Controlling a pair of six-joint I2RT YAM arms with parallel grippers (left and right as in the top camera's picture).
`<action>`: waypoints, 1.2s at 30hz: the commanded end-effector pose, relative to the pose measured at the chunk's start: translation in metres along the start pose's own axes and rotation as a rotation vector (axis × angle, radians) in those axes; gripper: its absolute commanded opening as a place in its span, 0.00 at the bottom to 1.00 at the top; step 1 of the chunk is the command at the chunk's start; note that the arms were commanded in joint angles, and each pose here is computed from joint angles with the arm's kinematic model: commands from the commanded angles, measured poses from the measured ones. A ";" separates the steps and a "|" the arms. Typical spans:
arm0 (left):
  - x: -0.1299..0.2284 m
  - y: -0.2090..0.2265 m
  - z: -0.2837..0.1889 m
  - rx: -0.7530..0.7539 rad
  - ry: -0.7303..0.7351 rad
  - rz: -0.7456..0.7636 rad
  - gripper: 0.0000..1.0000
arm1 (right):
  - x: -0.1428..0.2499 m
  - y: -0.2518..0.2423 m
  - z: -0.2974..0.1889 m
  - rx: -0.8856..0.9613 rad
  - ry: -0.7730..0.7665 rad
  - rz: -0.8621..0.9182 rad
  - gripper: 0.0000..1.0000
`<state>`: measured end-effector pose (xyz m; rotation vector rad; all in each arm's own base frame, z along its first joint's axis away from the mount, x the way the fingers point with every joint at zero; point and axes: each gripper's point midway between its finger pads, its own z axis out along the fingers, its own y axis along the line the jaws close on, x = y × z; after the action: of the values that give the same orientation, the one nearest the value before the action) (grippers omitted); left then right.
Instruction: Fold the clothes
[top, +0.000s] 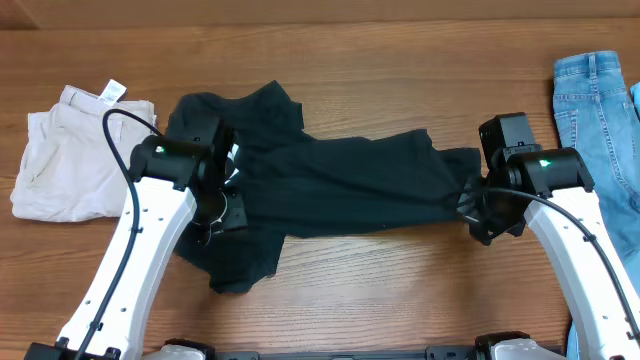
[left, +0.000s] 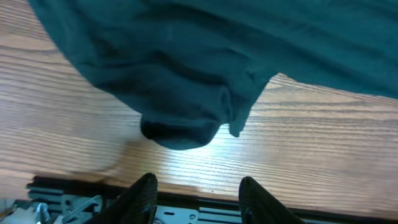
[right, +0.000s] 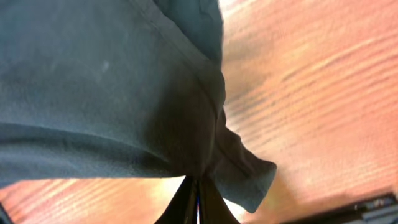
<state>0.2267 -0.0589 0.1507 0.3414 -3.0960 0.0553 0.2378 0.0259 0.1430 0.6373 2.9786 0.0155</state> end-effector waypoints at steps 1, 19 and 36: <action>0.011 -0.012 0.005 0.054 0.032 0.051 0.49 | 0.010 -0.001 -0.002 -0.012 0.047 0.024 0.04; 0.043 -0.034 0.144 0.003 -0.041 0.217 0.56 | -0.006 0.008 -0.002 -0.050 -0.014 0.023 0.04; 0.077 0.011 0.027 -0.110 0.113 -0.063 0.04 | -0.015 0.000 -0.002 0.002 -0.062 0.036 0.04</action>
<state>0.1362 -0.0843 0.0714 0.3228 -2.8104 -0.0398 0.2472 0.0301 0.1438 0.6363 2.9463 0.0607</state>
